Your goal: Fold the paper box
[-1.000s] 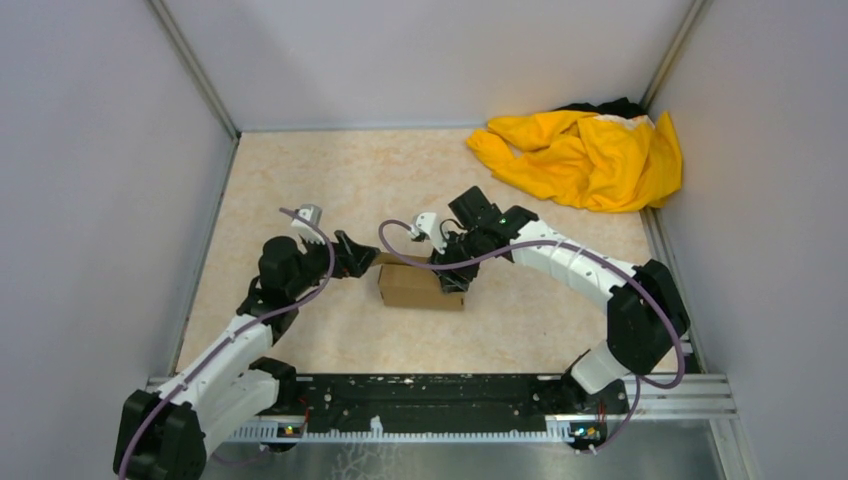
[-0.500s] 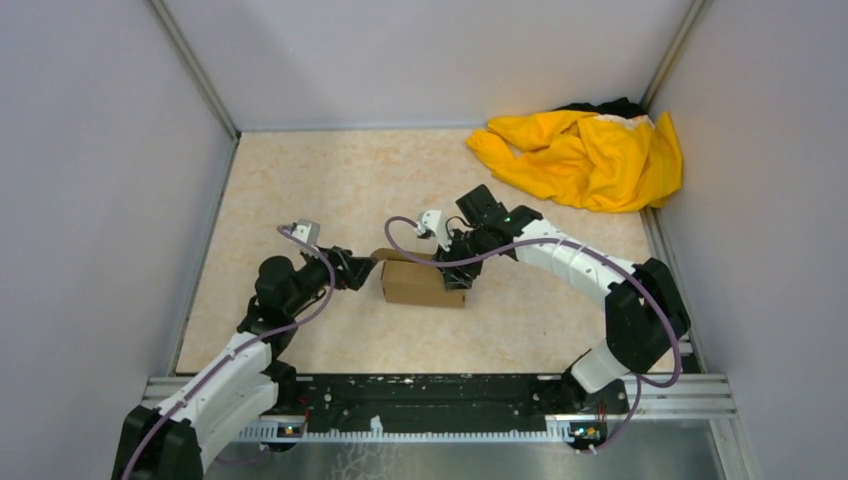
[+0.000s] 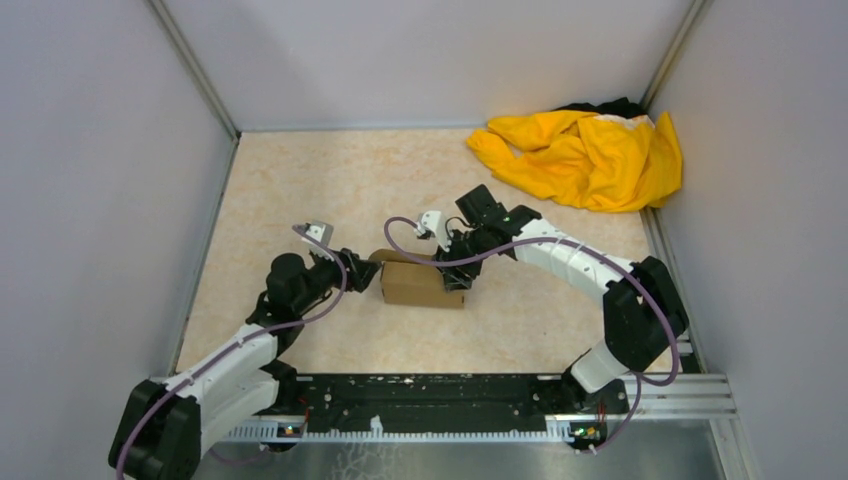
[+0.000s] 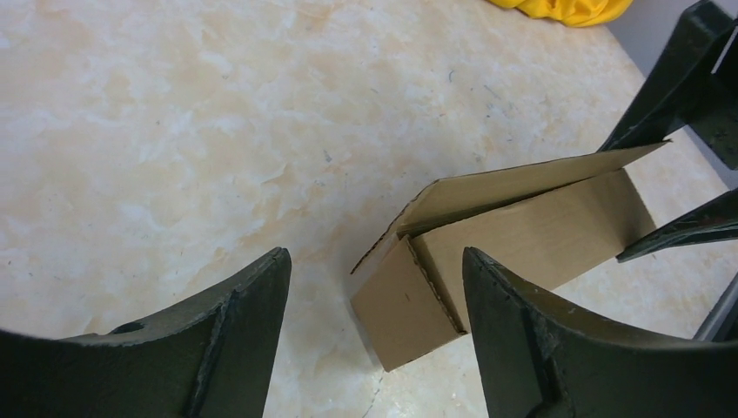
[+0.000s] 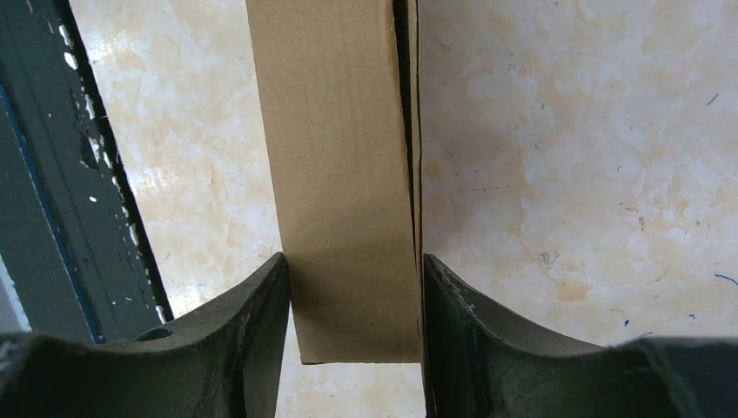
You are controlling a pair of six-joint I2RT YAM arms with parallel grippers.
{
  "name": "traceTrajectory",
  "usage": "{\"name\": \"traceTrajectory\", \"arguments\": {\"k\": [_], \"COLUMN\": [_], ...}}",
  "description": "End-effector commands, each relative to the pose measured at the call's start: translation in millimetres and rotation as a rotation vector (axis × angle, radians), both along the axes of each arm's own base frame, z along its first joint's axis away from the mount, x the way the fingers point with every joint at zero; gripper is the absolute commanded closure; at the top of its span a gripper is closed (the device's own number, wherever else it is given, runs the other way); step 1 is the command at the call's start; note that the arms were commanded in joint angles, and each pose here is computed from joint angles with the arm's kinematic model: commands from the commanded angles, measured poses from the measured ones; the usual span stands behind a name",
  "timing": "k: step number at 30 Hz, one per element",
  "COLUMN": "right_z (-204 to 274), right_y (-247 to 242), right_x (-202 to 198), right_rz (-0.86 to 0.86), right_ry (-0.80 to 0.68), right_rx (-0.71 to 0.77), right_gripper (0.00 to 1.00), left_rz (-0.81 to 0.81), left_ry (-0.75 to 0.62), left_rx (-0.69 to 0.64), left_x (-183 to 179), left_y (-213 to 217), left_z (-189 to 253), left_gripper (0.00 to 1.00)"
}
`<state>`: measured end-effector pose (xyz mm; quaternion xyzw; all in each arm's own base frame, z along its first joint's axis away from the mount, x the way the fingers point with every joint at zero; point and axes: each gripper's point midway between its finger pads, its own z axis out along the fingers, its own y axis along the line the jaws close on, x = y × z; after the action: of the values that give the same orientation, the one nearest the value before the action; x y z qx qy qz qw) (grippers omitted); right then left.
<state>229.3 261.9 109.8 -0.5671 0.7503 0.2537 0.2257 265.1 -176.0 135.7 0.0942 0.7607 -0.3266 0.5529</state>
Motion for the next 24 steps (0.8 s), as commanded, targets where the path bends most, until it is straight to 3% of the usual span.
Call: {"name": "traceTrajectory", "arguments": {"k": [1,18,24], "right_z": [8.3,4.6,2.0], "right_y": [7.3,8.6,9.1], "right_x": [6.1,8.6,8.6], "right_rz": [0.027,0.023,0.023], "right_ry": [-0.035,-0.029,-0.03], "right_rx": [0.044,0.038,0.027], "right_gripper": [0.71,0.72,0.72], "left_rz": [0.02,-0.012,-0.028], "left_ry": [-0.05,-0.029,-0.022], "left_rx": [0.017,0.032,0.032], "left_x": [12.4,19.0,19.8], "left_y": [0.1,-7.7,-10.7], "left_z": [13.7,10.1,10.1], "left_gripper": [0.22,0.45,0.58]}}
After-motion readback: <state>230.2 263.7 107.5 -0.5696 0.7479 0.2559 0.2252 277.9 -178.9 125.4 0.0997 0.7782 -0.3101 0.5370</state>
